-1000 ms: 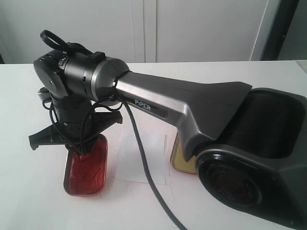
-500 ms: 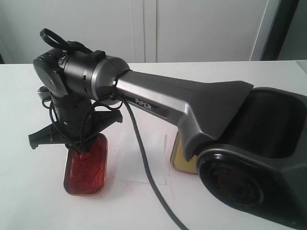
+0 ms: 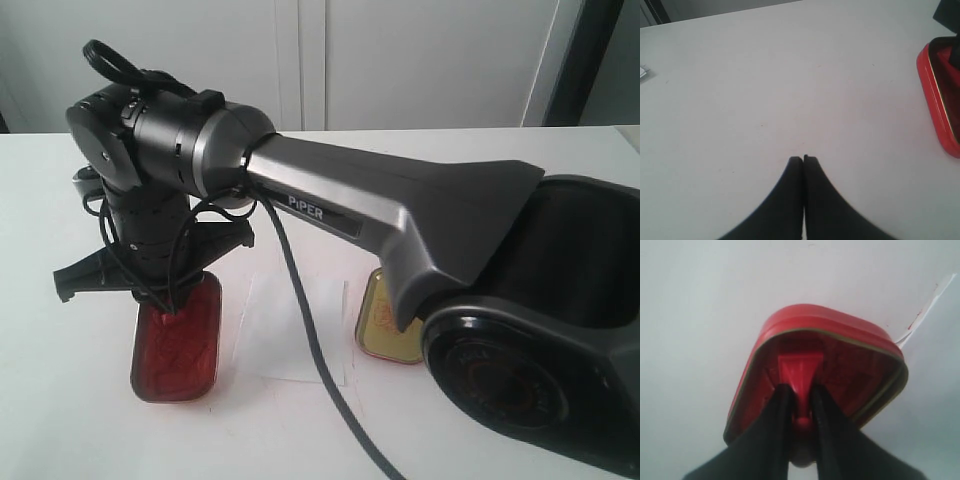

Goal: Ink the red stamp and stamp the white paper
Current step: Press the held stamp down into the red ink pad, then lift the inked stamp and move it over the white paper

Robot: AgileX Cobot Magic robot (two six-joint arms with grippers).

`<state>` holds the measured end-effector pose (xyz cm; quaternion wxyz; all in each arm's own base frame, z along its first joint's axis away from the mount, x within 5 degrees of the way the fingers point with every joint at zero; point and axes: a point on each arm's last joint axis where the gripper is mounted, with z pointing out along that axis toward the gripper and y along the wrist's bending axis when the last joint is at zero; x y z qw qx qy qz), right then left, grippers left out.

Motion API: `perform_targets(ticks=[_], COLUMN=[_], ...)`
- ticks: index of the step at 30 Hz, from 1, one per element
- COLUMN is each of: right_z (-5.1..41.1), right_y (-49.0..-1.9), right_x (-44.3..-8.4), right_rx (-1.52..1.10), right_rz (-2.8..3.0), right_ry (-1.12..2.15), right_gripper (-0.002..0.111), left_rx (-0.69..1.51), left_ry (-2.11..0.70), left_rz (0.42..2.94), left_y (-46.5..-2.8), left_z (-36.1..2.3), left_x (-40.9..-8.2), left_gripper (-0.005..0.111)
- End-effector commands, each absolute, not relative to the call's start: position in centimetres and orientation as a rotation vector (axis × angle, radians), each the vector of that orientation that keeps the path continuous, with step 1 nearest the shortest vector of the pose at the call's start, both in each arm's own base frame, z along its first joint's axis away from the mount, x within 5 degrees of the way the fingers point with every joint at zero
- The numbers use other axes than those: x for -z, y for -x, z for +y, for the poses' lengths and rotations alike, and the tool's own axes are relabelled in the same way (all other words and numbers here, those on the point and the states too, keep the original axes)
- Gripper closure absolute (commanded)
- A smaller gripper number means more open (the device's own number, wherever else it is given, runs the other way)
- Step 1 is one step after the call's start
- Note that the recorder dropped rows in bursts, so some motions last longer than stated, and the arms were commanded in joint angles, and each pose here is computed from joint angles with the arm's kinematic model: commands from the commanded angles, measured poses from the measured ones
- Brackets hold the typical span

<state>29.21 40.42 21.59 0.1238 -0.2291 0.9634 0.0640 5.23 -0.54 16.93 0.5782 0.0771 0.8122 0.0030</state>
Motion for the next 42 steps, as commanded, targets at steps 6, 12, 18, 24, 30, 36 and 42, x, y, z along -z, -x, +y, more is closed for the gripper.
perform_targets(ticks=[6,12,18,24,30,36,42], right_z=[40.3,40.3,40.3,40.3,40.3,39.9,39.1], right_y=[-29.2,-29.2,-29.2,-29.3,-29.3,-29.7,-30.8], right_x=[-22.8,-22.8,-22.8,-22.8,-22.8,-22.8,-22.8], right_rx=[-0.198,-0.197,-0.194,-0.191,-0.188,-0.178,-0.165], right_rz=[2.767,2.765,2.758,2.757,2.749,2.737,2.727], right_ry=[0.708,0.717,0.738,0.738,0.762,0.797,0.822], right_gripper=[0.108,0.108,0.108,0.108,0.108,0.108,0.108], left_rx=[-0.008,-0.008,-0.008,-0.008,-0.008,-0.008,-0.008], left_ry=[-0.182,-0.182,-0.182,-0.182,-0.182,-0.182,-0.182], left_rz=[1.901,1.901,1.901,1.901,1.901,1.901,1.901], left_y=[-5.2,-5.2,-5.2,-5.2,-5.2,-5.2,-5.2], left_z=[-0.5,-0.5,-0.5,-0.5,-0.5,-0.5,-0.5], left_x=[-16.8,-16.8,-16.8,-16.8,-16.8,-16.8,-16.8], left_gripper=[0.107,0.107,0.107,0.107,0.107,0.107,0.107])
